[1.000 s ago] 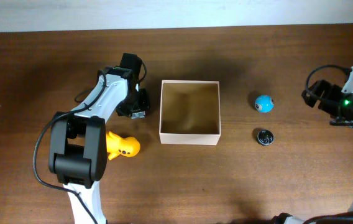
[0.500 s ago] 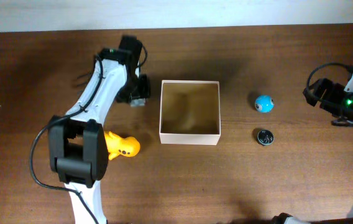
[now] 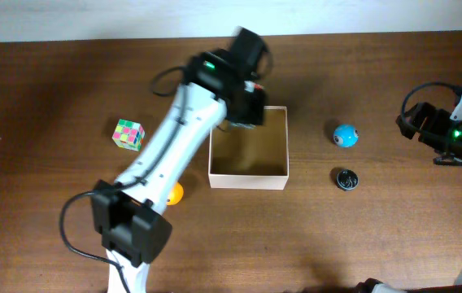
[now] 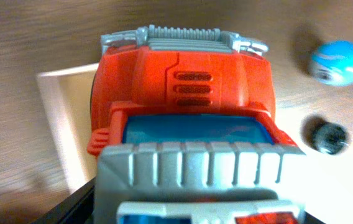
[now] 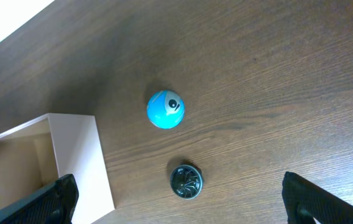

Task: Pack container
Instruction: 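Carry the truck into the pink box and release it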

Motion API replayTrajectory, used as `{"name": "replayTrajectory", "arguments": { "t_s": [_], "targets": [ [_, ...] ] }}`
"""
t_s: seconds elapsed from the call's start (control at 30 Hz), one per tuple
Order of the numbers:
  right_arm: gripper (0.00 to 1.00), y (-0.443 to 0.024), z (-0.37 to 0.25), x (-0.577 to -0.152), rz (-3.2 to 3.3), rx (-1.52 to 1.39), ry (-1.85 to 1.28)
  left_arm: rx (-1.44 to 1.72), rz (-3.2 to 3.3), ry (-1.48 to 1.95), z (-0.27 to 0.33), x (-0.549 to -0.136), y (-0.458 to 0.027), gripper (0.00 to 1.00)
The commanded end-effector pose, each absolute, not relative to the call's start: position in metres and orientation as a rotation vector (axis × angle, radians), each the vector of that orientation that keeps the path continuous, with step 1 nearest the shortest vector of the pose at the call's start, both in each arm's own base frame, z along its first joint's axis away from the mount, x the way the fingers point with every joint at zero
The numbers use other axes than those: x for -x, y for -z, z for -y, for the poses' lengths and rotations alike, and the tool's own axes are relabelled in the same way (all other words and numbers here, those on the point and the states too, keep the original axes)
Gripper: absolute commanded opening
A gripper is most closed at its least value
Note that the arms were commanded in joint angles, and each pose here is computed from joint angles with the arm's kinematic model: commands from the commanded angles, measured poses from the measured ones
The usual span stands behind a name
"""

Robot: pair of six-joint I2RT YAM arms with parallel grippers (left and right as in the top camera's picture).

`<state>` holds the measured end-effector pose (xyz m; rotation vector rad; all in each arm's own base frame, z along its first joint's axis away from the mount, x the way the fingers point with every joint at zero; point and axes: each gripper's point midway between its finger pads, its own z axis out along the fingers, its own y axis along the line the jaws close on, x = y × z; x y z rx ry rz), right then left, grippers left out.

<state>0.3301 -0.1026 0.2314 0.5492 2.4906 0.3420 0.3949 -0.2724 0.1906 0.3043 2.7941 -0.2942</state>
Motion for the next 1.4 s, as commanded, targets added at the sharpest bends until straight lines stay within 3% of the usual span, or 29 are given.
{"name": "replayTrajectory", "arguments": {
  "t_s": [0.0,0.2,0.57,0.67,0.73,0.87,1.17,1.37],
  "targets": [
    [0.99,-0.244,0.099,-0.331,-2.461,-0.507,-0.354,-0.31,-2.858,0.285,0.298,-0.376,-0.159,0.54],
    [0.99,-0.241,0.097,-0.327,-2.48,-0.518,-0.364,-0.327,-2.951,0.212,0.313,-0.362,-0.112,0.53],
    [0.99,-0.238,0.094,-0.322,-2.503,-0.531,-0.376,-0.186,-3.001,0.214,0.328,-0.376,-0.057,0.54],
    [0.99,-0.238,0.094,-0.322,-2.504,-0.531,-0.377,-0.186,-2.98,0.233,0.332,-0.381,-0.056,0.73],
    [0.99,-0.238,0.094,-0.322,-2.504,-0.532,-0.376,-0.187,-2.976,0.238,0.333,-0.382,-0.058,0.8],
    [0.99,-0.238,0.094,-0.322,-2.504,-0.532,-0.377,-0.191,-2.998,0.213,0.325,-0.379,-0.069,0.92],
    [0.99,-0.238,0.093,-0.321,-2.505,-0.532,-0.382,-0.269,-2.941,0.206,0.289,-0.389,-0.156,0.95],
    [0.99,-0.238,0.093,-0.321,-2.505,-0.531,-0.382,-0.18,-2.868,-0.091,0.203,-0.397,-0.214,0.99]
  ]
}}
